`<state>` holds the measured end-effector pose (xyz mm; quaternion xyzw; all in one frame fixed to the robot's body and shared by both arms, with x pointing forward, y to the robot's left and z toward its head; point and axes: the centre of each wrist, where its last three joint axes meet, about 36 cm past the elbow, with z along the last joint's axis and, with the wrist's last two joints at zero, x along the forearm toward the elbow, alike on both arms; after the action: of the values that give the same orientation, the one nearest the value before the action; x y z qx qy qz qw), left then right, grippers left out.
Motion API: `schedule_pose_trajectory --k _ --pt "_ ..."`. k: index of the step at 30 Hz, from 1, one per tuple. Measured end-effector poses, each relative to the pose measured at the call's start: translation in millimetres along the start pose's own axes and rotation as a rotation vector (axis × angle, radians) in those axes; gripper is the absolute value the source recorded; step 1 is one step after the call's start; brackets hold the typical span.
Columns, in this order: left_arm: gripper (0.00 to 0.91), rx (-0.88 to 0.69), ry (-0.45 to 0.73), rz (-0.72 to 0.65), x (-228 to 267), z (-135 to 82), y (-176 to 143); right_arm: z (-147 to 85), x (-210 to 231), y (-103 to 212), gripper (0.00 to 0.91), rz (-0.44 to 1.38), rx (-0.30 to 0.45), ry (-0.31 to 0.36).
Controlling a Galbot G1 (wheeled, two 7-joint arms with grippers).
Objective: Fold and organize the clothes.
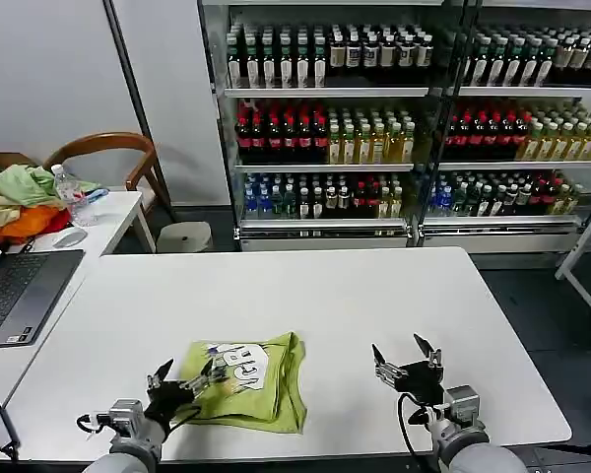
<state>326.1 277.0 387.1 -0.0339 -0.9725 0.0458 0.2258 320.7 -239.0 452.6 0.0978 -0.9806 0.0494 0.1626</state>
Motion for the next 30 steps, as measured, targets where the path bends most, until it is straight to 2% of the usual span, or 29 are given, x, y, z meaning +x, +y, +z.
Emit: schedule_pose_trajectory --k 2,3,4,5,20,30 --pt "0.907 0.022 0.021 -0.002 0.5 2.1 1.4 0.7 -0.5 0.2 0.907 0.000 -0.001 0.002" --pt "0.494 0.030 0.031 -0.002 1.0 3.0 1.5 0.9 -0.5 0.5 0.907 -0.001 -0.001 0.002" --pt "0.202 0.036 0.038 -0.004 1.2 3.4 1.8 1.0 -0.6 0.8 0.907 -0.001 -0.001 0.002" --pt "0.050 0.042 0.043 -0.006 1.0 3.8 2.3 1.0 -0.6 1.0 0.907 -0.001 0.000 0.002" --pt "0.050 0.092 0.073 0.005 1.0 6.0 4.8 0.3 0.4 1.2 0.907 0.000 0.002 -0.001" --pt "0.030 0.084 0.051 0.034 1.6 0.6 1.5 -1.2 -0.6 1.4 0.907 0.000 0.001 -0.006"
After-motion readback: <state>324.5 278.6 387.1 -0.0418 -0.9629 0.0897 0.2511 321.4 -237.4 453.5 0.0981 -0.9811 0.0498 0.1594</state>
